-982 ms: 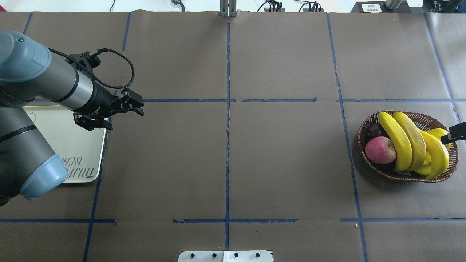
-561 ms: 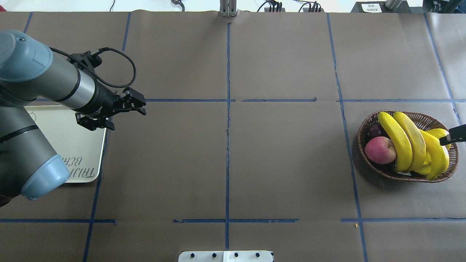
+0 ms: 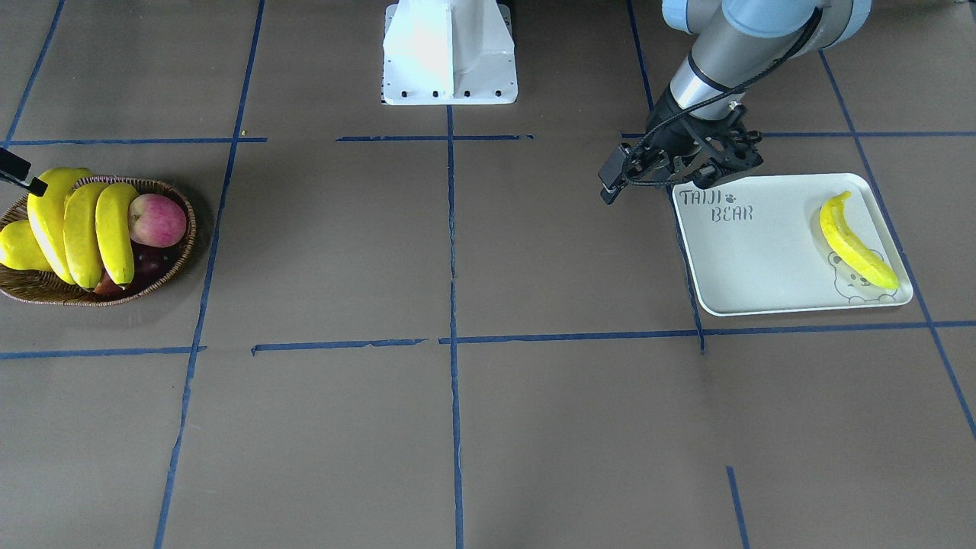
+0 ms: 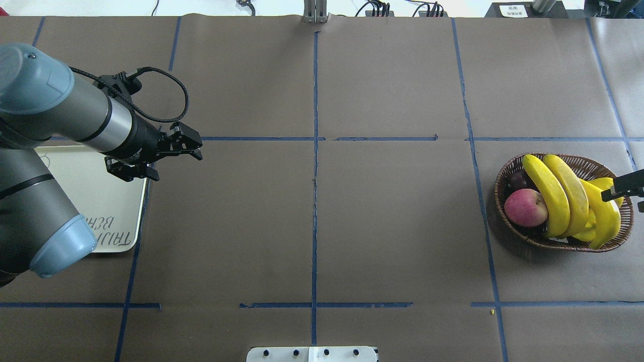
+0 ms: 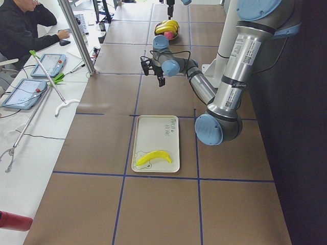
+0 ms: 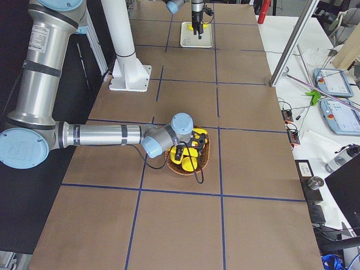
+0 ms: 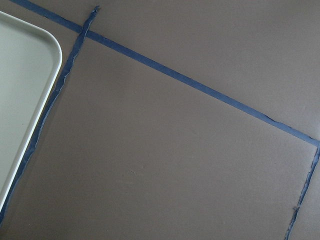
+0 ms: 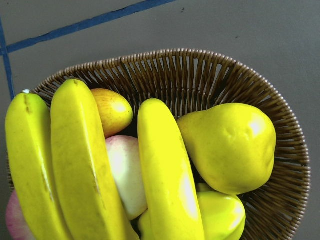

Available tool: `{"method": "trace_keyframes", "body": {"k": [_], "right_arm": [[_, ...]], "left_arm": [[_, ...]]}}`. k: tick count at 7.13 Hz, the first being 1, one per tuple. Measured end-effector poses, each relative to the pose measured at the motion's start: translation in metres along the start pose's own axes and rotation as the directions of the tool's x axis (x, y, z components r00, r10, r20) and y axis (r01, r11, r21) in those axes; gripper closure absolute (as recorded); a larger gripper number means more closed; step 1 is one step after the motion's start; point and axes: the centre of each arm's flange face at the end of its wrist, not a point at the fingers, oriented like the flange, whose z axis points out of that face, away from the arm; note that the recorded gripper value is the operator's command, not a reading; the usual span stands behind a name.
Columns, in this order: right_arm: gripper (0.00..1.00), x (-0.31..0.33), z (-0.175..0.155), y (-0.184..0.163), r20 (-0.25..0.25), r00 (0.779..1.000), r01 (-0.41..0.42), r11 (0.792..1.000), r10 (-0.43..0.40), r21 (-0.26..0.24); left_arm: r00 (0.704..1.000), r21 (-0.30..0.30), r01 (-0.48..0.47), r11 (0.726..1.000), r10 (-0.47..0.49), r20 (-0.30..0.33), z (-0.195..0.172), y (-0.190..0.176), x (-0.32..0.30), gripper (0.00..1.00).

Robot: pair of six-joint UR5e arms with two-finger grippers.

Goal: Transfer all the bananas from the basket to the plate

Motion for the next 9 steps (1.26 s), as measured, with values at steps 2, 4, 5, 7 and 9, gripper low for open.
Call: {"method": "trace_keyframes", "body": {"k": [2,4,5,7,9], "right_arm": [[0.01,-0.004,0.013,0.003,-0.009,1.0,0.018,0.999,-0.019,-0.027],[0.21,0.0,0.02,0.004,-0.017,1.0,0.021,0.999,-0.022,-0.039],[0.42,0.002,0.021,0.003,-0.02,1.0,0.017,0.999,-0.018,-0.042],[0.97,0.003,0.023,0.003,-0.021,1.0,0.018,0.999,-0.019,-0.043],[1.0,0.001,0.021,0.003,-0.013,0.999,0.035,0.999,-0.035,-0.029]], "left_arm": [[1.0,0.0,-0.001,1.0,0.001,0.0,0.0,0.0,0.0,0.01],[1.0,-0.002,-0.001,1.0,0.001,-0.001,0.0,0.001,0.001,0.01],[1.0,-0.002,-0.001,1.0,0.001,-0.001,0.0,0.001,0.001,0.01],[1.0,-0.002,-0.002,1.0,0.002,-0.002,0.0,0.001,0.001,0.01],[1.0,-0.002,-0.002,1.0,0.002,-0.003,0.0,0.001,0.002,0.01]]}}
